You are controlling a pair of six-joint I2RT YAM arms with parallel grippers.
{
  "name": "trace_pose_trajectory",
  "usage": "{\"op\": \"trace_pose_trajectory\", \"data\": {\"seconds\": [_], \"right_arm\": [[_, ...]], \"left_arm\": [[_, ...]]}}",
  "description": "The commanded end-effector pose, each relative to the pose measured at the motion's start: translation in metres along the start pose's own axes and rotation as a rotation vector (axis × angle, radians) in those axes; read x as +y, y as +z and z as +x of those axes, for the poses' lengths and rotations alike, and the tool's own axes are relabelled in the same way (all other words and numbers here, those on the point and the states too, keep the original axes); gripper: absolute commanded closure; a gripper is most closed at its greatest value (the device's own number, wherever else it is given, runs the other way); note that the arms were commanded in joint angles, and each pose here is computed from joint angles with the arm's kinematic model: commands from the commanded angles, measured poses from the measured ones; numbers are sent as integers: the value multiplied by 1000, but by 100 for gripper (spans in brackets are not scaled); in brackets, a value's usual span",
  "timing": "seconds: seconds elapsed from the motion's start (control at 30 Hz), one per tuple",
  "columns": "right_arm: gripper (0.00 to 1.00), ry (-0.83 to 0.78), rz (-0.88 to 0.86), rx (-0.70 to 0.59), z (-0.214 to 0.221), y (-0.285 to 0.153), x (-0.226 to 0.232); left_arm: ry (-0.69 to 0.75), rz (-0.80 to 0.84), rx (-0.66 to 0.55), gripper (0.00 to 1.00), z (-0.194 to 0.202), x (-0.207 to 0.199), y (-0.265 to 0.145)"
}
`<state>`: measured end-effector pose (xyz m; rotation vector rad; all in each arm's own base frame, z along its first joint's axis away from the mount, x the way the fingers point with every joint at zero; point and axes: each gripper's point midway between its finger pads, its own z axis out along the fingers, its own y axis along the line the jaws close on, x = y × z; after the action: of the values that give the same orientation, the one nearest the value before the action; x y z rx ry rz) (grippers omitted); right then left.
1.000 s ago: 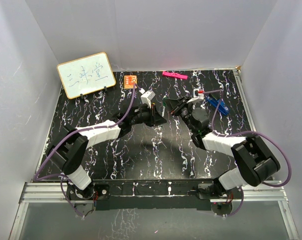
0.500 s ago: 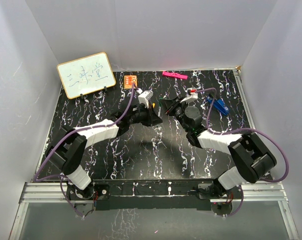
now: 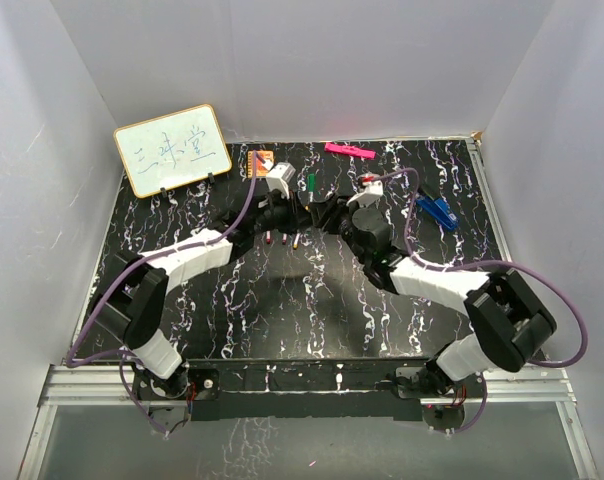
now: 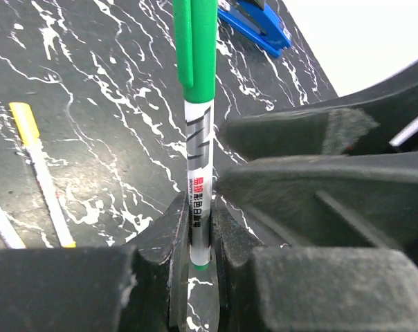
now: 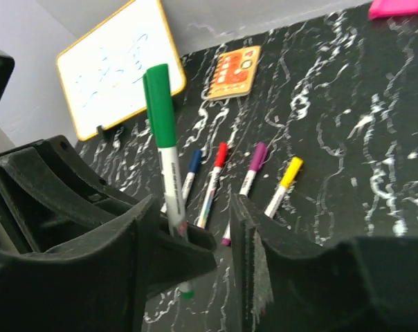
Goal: Insert the pens into the pen caps
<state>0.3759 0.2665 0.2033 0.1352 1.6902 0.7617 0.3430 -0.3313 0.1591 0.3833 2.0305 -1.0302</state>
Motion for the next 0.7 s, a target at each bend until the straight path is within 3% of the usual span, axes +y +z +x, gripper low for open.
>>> {"op": "trace_pose_trajectory", "data": {"seconds": [0.0, 0.3, 0.67], "right_arm": [[54, -77, 115, -220, -84, -8, 6], [48, -123, 286, -347, -128, -45, -19], [47, -117, 288, -349, -127, -56, -23]], "left_arm": [[25, -20, -23, 100, -17, 0, -3], [-14, -109, 209, 100, 26, 35, 29], [-10, -261, 434, 100, 52, 71, 60]]}}
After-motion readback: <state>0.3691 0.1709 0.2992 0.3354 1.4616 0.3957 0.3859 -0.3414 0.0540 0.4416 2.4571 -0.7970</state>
